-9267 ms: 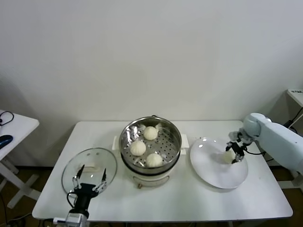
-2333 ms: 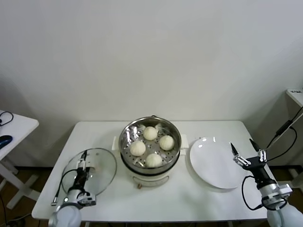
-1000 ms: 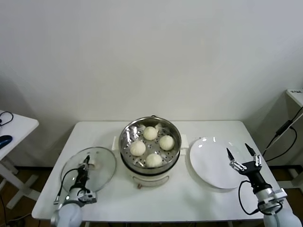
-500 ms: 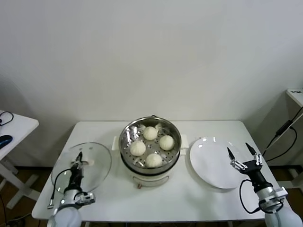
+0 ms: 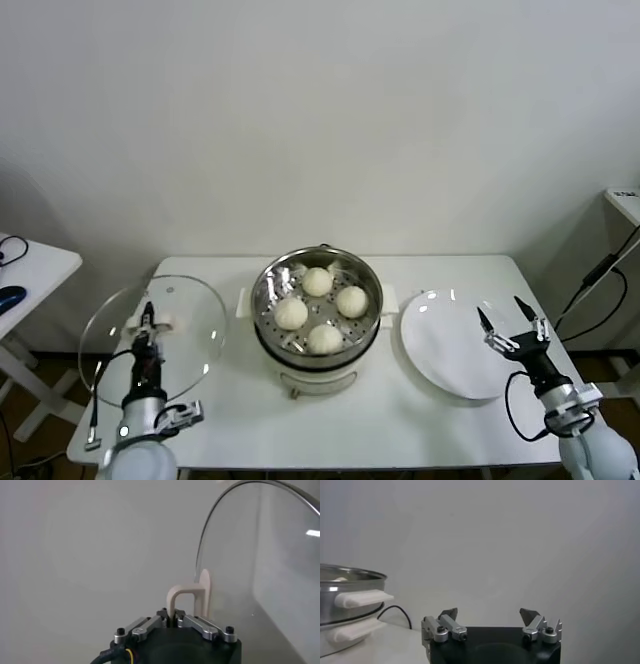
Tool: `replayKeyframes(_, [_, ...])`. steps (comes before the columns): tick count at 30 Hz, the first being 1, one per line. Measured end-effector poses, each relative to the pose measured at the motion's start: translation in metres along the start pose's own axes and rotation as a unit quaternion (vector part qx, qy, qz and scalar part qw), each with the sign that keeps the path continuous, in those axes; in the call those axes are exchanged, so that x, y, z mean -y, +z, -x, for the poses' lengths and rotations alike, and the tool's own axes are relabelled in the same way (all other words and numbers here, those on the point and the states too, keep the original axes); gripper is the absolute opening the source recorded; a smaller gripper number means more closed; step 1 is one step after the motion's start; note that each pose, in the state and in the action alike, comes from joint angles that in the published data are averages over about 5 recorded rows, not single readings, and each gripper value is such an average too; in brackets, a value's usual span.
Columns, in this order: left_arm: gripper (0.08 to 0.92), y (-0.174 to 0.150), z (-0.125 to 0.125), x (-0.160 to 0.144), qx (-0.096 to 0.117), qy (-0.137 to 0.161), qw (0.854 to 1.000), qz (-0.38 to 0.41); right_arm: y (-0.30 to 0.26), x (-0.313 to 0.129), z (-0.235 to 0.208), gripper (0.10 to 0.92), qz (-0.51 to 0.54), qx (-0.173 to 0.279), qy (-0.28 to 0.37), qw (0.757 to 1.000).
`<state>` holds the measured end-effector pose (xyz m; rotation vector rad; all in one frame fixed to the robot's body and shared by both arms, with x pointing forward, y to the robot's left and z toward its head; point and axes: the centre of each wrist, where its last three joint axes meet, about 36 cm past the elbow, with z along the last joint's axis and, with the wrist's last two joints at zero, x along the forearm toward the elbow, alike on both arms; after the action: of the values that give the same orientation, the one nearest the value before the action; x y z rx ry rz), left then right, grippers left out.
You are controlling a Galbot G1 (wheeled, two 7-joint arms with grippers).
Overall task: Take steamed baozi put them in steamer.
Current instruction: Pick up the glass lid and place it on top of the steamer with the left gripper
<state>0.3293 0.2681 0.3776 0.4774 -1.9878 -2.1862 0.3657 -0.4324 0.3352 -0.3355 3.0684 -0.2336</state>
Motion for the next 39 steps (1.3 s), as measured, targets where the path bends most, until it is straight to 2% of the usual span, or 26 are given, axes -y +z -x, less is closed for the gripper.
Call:
replayKeyframes(6, [0.155, -0.019, -0.004, -0.035, -0.004, -0.019, 1.000, -0.011, 0.008, 0.002, 0.010, 0.823, -0.003, -0.011, -0.008, 1.000])
replayKeyframes(12, [0.155, -0.043, -0.008, -0.054, 0.007, -0.020, 0.999, -0.025, 0.016, -0.002, 0.018, 0.823, -0.003, -0.019, -0.013, 1.000])
replayKeyframes(27, [0.155, -0.123, -0.018, -0.070, 0.071, -0.001, 0.995, -0.065, 0.035, -0.007, 0.023, 0.823, -0.008, -0.036, -0.014, 0.999])
replayKeyframes(39, [0.155, -0.177, -0.021, -0.072, 0.112, 0.036, 0.989, -0.087, 0.044, -0.013, 0.025, 0.823, -0.010, -0.043, -0.012, 0.999])
